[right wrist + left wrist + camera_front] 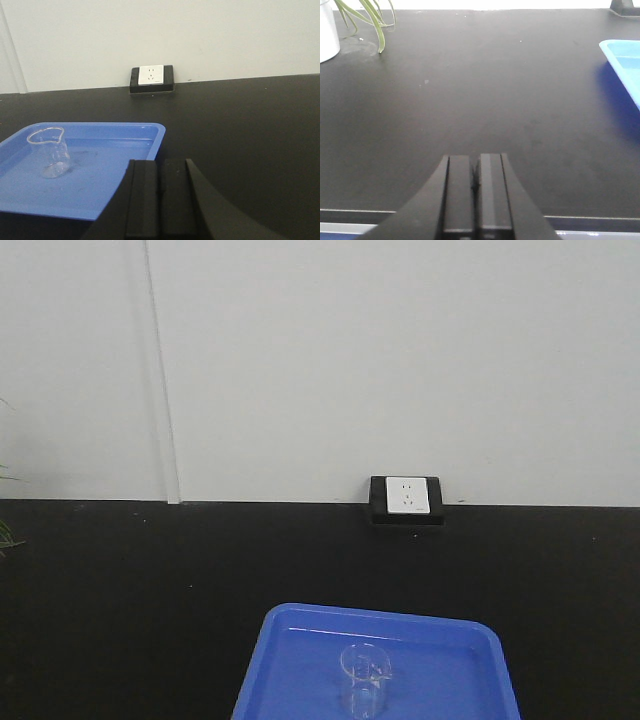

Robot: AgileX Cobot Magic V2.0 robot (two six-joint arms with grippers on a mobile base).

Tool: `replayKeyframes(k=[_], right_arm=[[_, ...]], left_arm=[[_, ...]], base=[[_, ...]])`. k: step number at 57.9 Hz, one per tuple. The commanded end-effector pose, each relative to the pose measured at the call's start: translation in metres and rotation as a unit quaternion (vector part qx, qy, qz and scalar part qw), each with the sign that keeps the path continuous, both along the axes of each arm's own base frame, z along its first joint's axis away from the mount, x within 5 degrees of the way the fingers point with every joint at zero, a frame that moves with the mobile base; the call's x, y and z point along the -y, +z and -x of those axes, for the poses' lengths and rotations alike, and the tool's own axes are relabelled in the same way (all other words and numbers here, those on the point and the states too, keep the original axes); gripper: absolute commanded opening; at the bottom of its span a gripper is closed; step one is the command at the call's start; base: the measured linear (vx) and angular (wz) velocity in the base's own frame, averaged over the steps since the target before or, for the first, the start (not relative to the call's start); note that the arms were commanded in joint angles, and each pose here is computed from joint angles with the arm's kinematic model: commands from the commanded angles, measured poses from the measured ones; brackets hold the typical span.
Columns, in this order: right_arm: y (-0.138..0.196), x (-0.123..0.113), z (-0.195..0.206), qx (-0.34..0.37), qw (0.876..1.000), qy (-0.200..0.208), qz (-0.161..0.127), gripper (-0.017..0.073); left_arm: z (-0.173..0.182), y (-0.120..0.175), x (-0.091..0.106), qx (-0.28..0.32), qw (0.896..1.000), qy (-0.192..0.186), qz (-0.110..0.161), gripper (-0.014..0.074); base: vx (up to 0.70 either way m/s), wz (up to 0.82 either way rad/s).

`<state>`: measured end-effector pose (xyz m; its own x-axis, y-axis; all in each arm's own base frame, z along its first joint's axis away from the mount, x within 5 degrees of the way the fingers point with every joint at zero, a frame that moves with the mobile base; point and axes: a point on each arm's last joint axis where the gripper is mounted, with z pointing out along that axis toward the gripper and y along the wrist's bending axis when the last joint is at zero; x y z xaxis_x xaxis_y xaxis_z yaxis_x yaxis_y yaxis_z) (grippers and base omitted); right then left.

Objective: Move beaker to silver tray on left bench

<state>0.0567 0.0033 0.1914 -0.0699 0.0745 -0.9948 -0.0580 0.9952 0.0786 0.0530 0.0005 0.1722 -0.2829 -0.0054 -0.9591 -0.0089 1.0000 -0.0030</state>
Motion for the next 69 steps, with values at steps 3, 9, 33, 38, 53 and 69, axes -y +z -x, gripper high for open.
replayKeyframes(k=[3,9,33,38,53,69], right_arm=[[0.005,0.000,0.001,0.045,0.999,0.000,0.005,-0.0010],[0.005,0.000,0.001,0.045,0.999,0.000,0.005,-0.0010],[0.080,-0.001,0.010,0.191,0.982,0.004,0.001,-0.0010],[0.116,-0.001,0.003,0.197,0.980,0.002,0.023,-0.0010],[0.173,-0.006,-0.068,0.128,0.991,0.003,0.042,-0.0010],[0.159,-0.011,-0.127,0.079,0.996,0.010,0.044,-0.0009]], left_arm=[[-0.001,-0.002,0.000,0.033,0.999,-0.003,0.004,0.0001],[-0.001,-0.002,0.000,0.033,0.999,-0.003,0.004,0.0001],[-0.001,-0.002,0.000,0.033,0.999,-0.003,0.004,0.0001],[-0.001,-0.002,0.000,0.033,0.999,-0.003,0.004,0.0001],[-0.001,-0.002,0.000,0.033,0.999,-0.003,0.004,0.0001],[-0.001,-0.002,0.000,0.033,0.999,-0.003,0.004,0.0001]], base=[[0.00,0.00],[0.00,0.00],[0.00,0.00],[0.00,0.00],[0.00,0.00],[0.00,0.00]])
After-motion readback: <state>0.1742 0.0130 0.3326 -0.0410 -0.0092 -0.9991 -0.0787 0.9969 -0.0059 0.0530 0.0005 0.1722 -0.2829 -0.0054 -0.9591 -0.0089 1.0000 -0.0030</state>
